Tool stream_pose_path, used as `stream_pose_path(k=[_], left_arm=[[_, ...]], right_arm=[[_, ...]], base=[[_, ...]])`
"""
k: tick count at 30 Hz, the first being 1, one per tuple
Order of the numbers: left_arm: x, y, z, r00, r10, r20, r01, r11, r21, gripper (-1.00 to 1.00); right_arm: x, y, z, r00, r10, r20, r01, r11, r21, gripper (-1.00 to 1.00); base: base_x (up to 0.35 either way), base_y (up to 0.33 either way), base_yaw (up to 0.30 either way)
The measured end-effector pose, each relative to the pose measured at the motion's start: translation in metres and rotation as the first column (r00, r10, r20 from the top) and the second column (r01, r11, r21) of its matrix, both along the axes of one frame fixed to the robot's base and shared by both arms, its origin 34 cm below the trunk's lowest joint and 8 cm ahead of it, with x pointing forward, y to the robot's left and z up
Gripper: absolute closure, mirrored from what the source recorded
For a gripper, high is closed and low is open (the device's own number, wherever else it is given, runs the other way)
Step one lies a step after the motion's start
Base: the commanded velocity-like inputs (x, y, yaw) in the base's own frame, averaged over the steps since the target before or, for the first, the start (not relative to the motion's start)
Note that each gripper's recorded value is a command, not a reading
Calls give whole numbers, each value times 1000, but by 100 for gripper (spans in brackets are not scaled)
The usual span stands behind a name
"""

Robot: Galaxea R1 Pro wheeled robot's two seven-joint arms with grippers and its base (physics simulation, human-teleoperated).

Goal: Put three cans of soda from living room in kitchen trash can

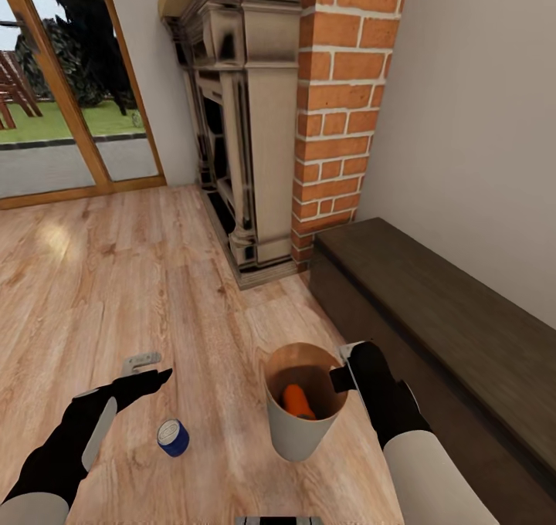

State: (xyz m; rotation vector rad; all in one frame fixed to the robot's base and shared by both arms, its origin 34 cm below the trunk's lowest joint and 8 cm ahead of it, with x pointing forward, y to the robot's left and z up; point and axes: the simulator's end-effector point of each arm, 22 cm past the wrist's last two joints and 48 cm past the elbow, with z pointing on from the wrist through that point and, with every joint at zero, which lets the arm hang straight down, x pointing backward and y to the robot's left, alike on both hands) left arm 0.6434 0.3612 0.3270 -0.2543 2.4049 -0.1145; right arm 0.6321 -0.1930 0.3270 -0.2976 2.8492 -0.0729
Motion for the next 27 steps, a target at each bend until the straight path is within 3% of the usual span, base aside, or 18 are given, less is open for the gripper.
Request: stream_pose_path(k=[27], left_arm=[[-32,1,-79,991,5,-133,-5,1000,2,-100]], right_arm=[[-21,2,-62,994,4,-109,-5,1000,0,100]], base=[[0,0,0]])
